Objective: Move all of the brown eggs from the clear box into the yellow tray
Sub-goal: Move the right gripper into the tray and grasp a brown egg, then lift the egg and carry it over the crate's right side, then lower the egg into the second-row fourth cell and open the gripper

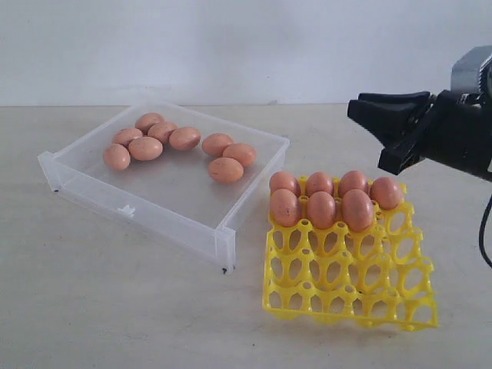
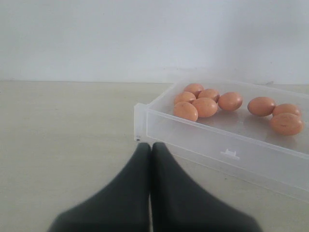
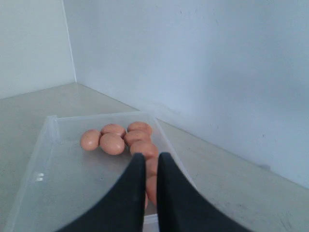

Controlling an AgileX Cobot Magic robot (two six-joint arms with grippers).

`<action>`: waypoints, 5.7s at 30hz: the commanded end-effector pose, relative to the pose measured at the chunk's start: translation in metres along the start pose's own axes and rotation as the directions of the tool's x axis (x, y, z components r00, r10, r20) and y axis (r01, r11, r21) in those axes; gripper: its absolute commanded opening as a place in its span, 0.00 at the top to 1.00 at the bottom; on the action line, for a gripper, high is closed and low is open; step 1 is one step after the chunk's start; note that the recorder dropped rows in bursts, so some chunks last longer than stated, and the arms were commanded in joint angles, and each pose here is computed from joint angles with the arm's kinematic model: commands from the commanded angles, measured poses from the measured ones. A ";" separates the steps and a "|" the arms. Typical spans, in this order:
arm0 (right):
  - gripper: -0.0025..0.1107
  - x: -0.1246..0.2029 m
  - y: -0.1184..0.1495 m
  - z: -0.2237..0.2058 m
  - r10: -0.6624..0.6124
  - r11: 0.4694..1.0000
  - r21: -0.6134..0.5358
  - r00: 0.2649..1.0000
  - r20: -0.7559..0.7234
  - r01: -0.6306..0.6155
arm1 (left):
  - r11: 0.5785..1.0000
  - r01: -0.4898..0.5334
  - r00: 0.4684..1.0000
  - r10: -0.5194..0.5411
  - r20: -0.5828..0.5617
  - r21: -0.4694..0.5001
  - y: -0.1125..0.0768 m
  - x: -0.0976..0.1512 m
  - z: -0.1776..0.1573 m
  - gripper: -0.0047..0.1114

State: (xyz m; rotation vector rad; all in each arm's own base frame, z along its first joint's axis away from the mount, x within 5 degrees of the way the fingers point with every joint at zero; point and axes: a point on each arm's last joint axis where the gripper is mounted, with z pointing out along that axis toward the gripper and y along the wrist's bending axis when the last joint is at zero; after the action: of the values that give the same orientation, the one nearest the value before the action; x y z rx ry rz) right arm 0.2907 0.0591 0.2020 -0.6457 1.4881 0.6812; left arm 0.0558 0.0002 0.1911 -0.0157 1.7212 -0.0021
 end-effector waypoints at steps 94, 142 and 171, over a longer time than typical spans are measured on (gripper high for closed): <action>0.98 -0.097 0.093 0.234 0.059 0.998 0.064 0.695 -0.717 -0.018 | 1.000 0.004 1.000 -0.004 0.005 0.006 0.000 -0.001 0.000 1.00; 0.98 0.054 -0.041 -0.025 0.133 0.987 0.010 0.770 -0.624 -0.162 | 1.000 0.004 1.000 -0.004 0.005 0.006 0.000 -0.001 0.000 1.00; 0.64 0.061 -0.048 -0.018 0.196 0.980 0.070 0.811 -0.551 -0.189 | 1.000 0.004 1.000 -0.004 0.005 0.006 0.000 -0.001 0.000 1.00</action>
State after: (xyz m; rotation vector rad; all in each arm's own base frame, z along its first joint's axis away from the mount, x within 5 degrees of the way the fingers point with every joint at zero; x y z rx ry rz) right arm 0.3117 0.0152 0.1374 -0.7439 2.1369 0.6610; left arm 0.0558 0.0002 0.1911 -0.0157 1.7212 -0.0021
